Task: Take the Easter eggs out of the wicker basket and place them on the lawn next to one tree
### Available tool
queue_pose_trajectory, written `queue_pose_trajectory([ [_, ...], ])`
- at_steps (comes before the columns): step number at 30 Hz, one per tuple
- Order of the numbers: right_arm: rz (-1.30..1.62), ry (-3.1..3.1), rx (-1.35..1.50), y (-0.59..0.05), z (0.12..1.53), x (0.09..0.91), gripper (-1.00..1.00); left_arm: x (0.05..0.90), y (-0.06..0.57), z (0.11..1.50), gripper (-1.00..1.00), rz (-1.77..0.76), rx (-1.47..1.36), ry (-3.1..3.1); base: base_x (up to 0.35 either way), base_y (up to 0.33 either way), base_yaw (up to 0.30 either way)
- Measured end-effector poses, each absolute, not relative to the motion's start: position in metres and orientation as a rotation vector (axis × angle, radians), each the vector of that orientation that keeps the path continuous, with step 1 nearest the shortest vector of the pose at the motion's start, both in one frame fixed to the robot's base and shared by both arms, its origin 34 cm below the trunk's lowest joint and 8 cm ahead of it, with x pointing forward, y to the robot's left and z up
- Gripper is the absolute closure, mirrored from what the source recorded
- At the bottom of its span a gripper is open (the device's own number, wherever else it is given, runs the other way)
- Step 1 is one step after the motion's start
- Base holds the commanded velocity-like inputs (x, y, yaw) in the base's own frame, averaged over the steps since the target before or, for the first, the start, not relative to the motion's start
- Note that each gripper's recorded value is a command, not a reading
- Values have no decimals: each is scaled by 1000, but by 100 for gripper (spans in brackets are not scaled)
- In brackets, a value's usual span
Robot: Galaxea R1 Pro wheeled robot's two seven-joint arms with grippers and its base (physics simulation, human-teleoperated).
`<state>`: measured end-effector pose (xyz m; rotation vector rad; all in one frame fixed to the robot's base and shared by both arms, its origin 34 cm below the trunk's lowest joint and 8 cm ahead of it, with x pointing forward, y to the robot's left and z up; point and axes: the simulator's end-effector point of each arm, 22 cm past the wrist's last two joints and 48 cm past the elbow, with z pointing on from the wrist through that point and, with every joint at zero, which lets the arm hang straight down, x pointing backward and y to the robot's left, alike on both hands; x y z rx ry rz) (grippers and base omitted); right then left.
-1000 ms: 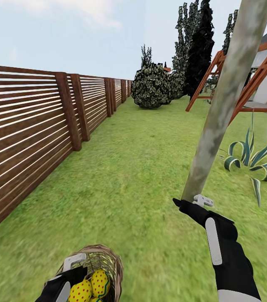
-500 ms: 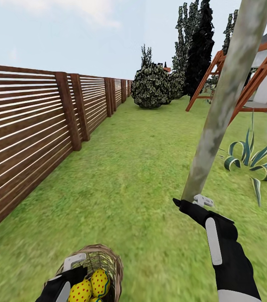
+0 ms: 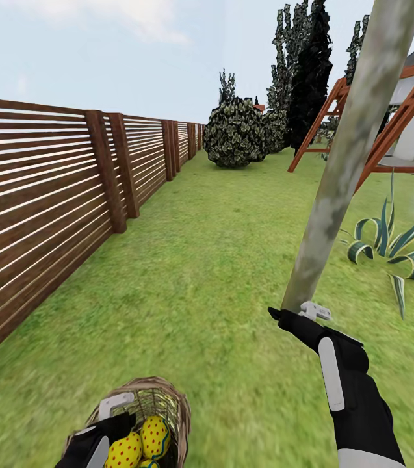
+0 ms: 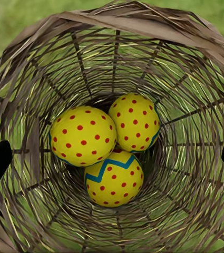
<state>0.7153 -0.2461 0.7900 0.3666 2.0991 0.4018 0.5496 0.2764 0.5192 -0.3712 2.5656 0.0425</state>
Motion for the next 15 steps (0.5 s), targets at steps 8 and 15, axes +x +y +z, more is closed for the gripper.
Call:
queue_pose_trajectory([
  [8,401,2099,368,-247,775,713,-100,548,276,504,-100,42,-371,2565,0,0,0],
  [15,401,2098,368,-247,761,712,-100,546,276,490,-100,42,-371,2564,0,0,0],
])
